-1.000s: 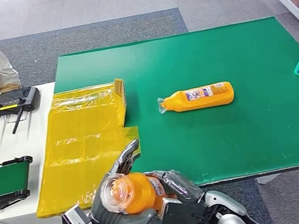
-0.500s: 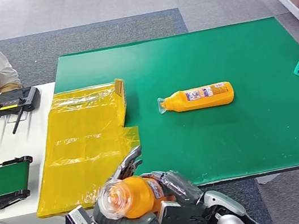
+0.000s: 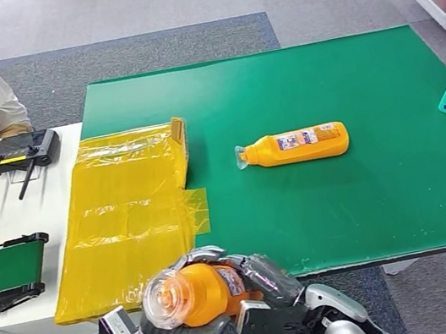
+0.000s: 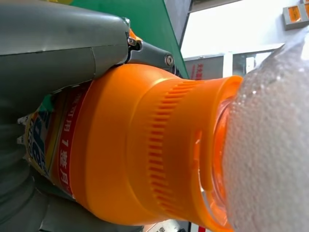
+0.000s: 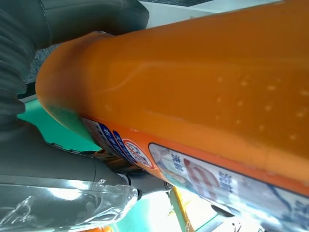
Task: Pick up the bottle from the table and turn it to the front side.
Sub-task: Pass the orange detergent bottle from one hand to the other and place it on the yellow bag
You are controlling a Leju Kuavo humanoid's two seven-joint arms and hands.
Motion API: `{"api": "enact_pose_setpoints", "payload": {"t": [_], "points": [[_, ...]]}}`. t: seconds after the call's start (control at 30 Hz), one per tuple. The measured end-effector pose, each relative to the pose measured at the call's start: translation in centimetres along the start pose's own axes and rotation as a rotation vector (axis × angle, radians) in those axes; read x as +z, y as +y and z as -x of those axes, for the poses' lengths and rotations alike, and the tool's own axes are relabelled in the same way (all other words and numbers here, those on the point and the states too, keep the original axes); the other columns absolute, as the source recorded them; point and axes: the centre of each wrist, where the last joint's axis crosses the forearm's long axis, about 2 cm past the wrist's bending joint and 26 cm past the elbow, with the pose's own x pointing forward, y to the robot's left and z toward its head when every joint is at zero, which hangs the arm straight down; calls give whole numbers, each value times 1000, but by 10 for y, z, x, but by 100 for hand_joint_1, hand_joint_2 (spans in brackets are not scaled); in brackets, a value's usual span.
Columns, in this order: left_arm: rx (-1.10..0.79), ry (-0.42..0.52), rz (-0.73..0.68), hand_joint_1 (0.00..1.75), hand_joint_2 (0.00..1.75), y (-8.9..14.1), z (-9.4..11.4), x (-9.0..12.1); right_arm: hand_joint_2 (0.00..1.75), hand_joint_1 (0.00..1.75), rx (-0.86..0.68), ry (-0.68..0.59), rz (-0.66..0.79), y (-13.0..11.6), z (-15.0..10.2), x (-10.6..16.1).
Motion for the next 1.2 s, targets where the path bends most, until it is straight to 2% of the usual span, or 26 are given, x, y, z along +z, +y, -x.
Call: {"api": "enact_pose_setpoints", "payload": {"t": [0.23, 0.37, 0.5, 0.67, 0.8, 0.97, 1.07, 1.2], "points": [[-1, -2, -2, 175, 175, 0, 0, 0, 175, 175, -6, -1, -1, 1, 0, 0], [-6, -5, -21, 175, 175, 0, 0, 0, 175, 0, -21, 4, 3, 3, 0, 1], [2, -8, -97, 175, 175, 6, 1, 6, 175, 0, -40, 41, 29, 3, 1, 4], [-17, -2, -221, 175, 175, 29, -4, 27, 175, 0, -50, 100, 75, 2, 2, 15], [-120, 19, -304, 175, 175, 49, -11, 43, 175, 0, -55, 133, 104, 3, 2, 23], [-286, 66, -377, 175, 175, 69, -20, 52, 175, 0, -52, 151, 124, 2, 2, 29], [-577, 183, -435, 175, 175, 84, -29, 54, 175, 0, -46, 163, 135, 0, 1, 32], [-1359, 422, -528, 175, 175, 112, -54, 36, 175, 0, -34, 187, 151, -1, -4, 34]]}}
